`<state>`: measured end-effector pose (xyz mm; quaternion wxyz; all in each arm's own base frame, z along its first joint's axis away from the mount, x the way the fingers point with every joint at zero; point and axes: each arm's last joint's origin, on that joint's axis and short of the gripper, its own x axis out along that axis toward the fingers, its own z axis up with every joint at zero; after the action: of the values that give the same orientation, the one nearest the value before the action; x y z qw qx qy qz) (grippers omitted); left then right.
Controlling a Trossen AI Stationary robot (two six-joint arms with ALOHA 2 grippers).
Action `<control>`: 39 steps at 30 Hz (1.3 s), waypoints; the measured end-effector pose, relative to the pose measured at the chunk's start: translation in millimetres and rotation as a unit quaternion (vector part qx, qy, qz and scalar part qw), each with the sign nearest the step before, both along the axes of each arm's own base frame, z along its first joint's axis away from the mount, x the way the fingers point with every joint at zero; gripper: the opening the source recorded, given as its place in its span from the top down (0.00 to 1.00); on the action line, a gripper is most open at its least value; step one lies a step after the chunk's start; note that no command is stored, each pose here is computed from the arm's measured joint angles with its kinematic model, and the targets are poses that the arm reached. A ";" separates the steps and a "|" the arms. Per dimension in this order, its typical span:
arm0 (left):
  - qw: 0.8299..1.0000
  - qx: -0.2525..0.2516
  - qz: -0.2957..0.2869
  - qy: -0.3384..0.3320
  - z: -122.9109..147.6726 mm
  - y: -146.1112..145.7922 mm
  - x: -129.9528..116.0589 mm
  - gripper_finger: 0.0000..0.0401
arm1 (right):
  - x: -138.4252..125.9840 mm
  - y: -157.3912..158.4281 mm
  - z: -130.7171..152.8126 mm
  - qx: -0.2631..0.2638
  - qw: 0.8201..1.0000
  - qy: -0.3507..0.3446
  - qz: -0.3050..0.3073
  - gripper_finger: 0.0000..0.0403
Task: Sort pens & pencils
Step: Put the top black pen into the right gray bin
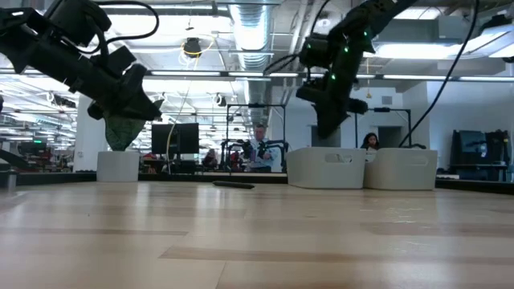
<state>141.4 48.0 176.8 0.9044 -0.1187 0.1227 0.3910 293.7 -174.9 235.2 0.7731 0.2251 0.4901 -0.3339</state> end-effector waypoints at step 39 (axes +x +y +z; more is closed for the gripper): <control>0.997 -0.033 0.047 -0.049 1.0 1.2 -0.9 0.66 | 35.5 91.3 114.1 -0.038 0.982 -0.043 0.179 0.81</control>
<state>140.6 49.2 177.8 0.8855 -0.1732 0.0853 0.4227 329.2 -83.7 349.3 0.8485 0.1186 0.4759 -0.1988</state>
